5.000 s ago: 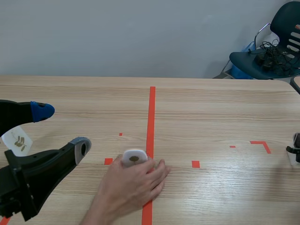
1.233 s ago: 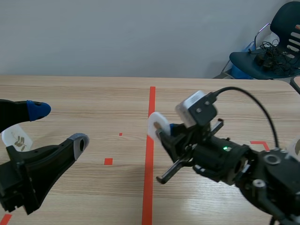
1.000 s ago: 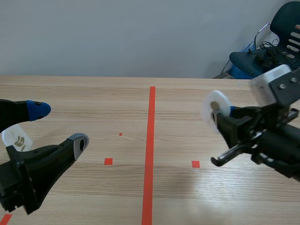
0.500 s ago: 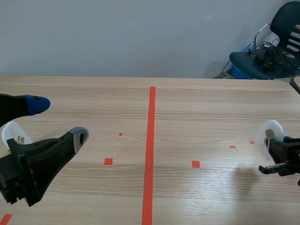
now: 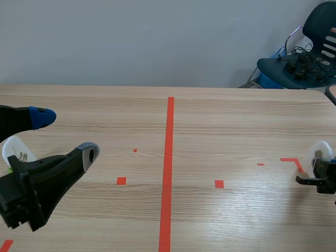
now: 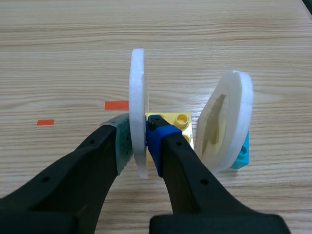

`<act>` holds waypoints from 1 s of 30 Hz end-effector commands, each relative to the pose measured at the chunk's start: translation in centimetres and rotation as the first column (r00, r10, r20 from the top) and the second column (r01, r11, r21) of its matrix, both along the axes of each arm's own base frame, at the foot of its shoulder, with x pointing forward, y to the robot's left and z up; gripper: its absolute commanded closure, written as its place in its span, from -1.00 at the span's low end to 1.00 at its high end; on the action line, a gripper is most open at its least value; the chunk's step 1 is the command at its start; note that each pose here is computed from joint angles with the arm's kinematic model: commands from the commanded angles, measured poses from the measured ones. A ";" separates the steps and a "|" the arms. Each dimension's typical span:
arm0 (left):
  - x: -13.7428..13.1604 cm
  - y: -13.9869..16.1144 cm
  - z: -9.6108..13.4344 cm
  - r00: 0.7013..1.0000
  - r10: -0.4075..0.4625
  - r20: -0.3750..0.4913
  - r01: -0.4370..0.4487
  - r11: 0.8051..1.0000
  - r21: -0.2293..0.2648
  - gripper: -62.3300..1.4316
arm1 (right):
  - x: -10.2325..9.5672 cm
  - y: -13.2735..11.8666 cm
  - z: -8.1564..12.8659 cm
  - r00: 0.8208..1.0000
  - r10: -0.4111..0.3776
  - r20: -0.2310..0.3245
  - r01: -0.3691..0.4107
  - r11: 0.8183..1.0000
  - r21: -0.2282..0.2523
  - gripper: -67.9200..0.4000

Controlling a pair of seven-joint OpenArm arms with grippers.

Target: Do the leaf sorting experiment

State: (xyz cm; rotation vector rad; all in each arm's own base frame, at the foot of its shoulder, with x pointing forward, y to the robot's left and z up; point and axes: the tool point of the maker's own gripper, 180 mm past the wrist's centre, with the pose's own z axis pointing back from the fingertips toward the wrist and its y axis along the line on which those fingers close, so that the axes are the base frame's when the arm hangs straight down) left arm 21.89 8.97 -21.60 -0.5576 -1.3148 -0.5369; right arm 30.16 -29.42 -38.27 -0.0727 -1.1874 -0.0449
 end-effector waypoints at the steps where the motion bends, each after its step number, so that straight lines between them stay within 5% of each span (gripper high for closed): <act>1: 0.0 -0.2 0.4 1.000 -0.001 0.011 0.001 1.000 -0.023 -1.00 | 0.7 -0.5 1.7 0.999 -0.005 0.054 0.006 1.000 -0.024 0.76; 9: 0.0 -0.2 0.5 1.000 -0.001 0.011 0.001 1.000 -0.024 -1.00 | 1.1 -1.8 3.6 0.993 0.002 0.118 0.006 0.997 -0.071 -0.04; 15: 0.0 -0.2 0.5 1.000 -0.001 0.011 0.001 1.000 -0.024 -1.00 | 2.2 -3.0 8.3 0.970 0.003 0.245 0.019 0.996 -0.090 -0.99; 20: 0.0 -0.2 0.5 1.000 -0.001 0.011 0.001 1.000 -0.024 -1.00 | 3.0 0.5 11.2 0.958 0.171 0.232 -0.167 0.985 -0.038 -1.00; 25: 0.0 -0.2 0.5 1.000 -0.001 0.012 0.001 1.000 -0.024 -1.00 | 3.2 4.1 15.0 0.934 0.287 0.213 -0.274 0.958 -0.088 -1.00; 30: 0.0 -0.2 0.5 1.000 -0.001 0.012 0.001 1.000 -0.024 -1.00 | 1.5 8.2 16.7 0.910 0.392 0.134 -0.377 0.918 -0.122 -1.00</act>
